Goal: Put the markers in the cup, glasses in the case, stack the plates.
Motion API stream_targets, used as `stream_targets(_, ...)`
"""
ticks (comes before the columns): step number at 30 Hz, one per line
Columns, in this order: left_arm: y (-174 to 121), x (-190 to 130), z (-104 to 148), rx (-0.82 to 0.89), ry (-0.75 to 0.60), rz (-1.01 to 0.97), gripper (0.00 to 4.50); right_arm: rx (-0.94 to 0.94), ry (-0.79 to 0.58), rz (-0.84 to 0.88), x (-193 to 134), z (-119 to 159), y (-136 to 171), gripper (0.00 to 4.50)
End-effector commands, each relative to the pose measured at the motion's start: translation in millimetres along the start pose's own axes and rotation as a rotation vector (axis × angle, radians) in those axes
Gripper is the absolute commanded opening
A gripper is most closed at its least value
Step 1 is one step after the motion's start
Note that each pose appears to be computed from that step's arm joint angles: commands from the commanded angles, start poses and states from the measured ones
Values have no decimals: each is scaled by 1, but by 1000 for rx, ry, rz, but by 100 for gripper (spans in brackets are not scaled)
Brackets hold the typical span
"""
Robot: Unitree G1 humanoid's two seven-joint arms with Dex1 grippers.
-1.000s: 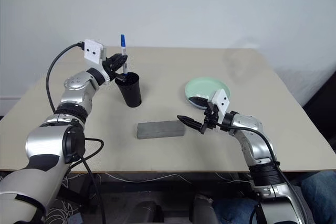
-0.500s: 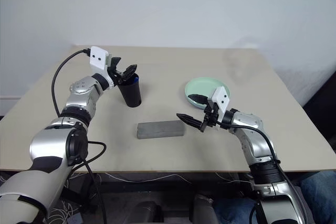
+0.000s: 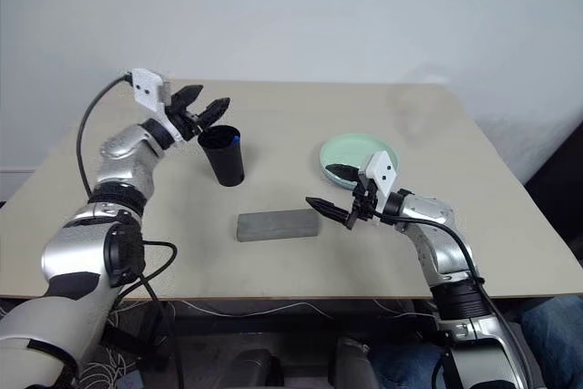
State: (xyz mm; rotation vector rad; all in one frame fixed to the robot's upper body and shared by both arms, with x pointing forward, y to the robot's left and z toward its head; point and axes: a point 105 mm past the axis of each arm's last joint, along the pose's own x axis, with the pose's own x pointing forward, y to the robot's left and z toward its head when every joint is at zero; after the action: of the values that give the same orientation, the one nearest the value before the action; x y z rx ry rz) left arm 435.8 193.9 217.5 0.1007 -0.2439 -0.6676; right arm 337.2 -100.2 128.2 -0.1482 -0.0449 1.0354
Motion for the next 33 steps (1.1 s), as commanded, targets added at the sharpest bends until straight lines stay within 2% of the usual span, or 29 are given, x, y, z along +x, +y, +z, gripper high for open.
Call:
stream_targets(1,-13,-21,-1,16,-1,-107,383,-37,-2,-92,-3,-1,-17,450)
stream_targets(7,-42,-58,-18,30,63,-97,383,7,11,-121,-12,-16,-20,450)
stream_targets(10,-55,-77,-39,37,120,-45,383,53,-8,-111,-23,-18,-19,450)
stream_targets(17,-68,-106,-78,3,203,51,383,186,73,-98,-62,-46,-20,450)
stream_targets(21,-76,-105,-91,11,233,48,383,187,97,-128,-78,-49,-31,450)
stream_targets(26,-78,-100,-89,-5,206,57,383,173,97,-139,-76,-48,-37,450)
stream_targets(33,-88,-100,-92,-15,209,61,383,178,91,-136,-70,-52,-31,450)
